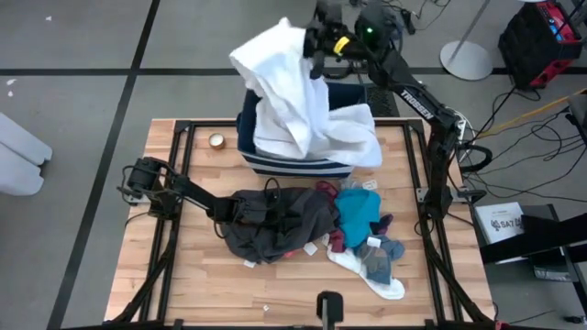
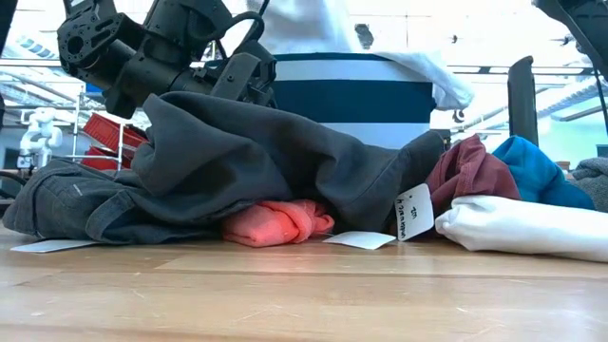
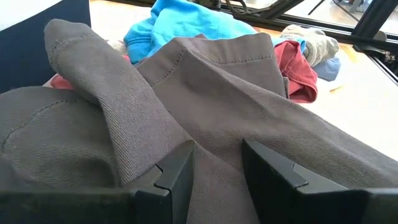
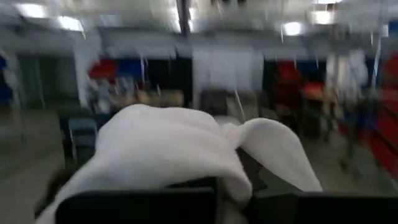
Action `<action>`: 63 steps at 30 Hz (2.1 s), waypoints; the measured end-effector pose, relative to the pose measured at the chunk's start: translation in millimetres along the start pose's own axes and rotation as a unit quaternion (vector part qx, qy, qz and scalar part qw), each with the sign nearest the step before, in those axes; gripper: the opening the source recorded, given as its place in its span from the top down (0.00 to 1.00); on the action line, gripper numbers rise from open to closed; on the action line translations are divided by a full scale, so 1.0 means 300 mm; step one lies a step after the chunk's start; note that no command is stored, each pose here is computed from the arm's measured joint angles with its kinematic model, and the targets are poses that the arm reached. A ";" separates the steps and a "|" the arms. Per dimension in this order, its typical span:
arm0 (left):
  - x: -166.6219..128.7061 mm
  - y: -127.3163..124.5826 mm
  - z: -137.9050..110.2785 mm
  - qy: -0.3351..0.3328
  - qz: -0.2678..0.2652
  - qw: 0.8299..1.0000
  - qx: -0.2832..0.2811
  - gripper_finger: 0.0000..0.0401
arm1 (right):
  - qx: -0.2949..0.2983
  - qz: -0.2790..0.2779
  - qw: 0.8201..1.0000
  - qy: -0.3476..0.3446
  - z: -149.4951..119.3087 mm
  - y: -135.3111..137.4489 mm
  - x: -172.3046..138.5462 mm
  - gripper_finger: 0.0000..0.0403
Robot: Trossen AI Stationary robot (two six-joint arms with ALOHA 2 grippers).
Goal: Sort clothes
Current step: Put the white shirt into the blue bin
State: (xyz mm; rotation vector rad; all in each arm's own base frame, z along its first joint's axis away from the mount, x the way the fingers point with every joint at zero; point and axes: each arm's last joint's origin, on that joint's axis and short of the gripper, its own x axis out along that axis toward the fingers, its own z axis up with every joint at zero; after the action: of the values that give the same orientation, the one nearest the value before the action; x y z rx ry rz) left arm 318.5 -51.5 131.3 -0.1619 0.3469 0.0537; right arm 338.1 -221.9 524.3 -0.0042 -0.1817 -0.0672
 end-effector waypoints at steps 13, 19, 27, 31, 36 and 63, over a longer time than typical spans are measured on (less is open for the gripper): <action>0.000 0.000 0.000 0.001 -0.001 1.000 0.000 0.64 | -0.058 -0.143 0.910 0.385 -0.234 0.003 -0.083 1.00; 0.000 0.000 0.000 0.001 -0.002 1.000 0.000 0.64 | -0.011 -0.106 0.855 0.507 -0.298 0.067 -0.129 1.00; 0.000 0.000 0.000 0.001 -0.002 1.000 -0.001 0.64 | 0.023 -0.099 0.838 0.536 -0.321 0.111 -0.124 0.94; 0.000 0.000 0.000 0.001 -0.002 1.000 -0.001 0.64 | 0.014 -0.092 0.838 0.538 -0.329 0.122 -0.111 0.87; 0.000 0.000 0.000 0.001 -0.002 1.000 -0.002 0.64 | -0.018 -0.127 0.833 0.539 -0.326 0.124 -0.103 0.72; 0.000 -0.003 -0.002 0.003 -0.008 1.000 -0.010 0.64 | 0.017 -0.113 0.825 0.554 -0.110 0.475 -0.407 0.48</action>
State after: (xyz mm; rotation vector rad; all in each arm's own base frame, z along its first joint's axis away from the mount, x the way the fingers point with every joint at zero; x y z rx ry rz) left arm 318.4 -52.4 131.0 -0.1849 0.3514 0.0414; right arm 233.8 -72.0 470.1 0.0928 0.9964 -0.2930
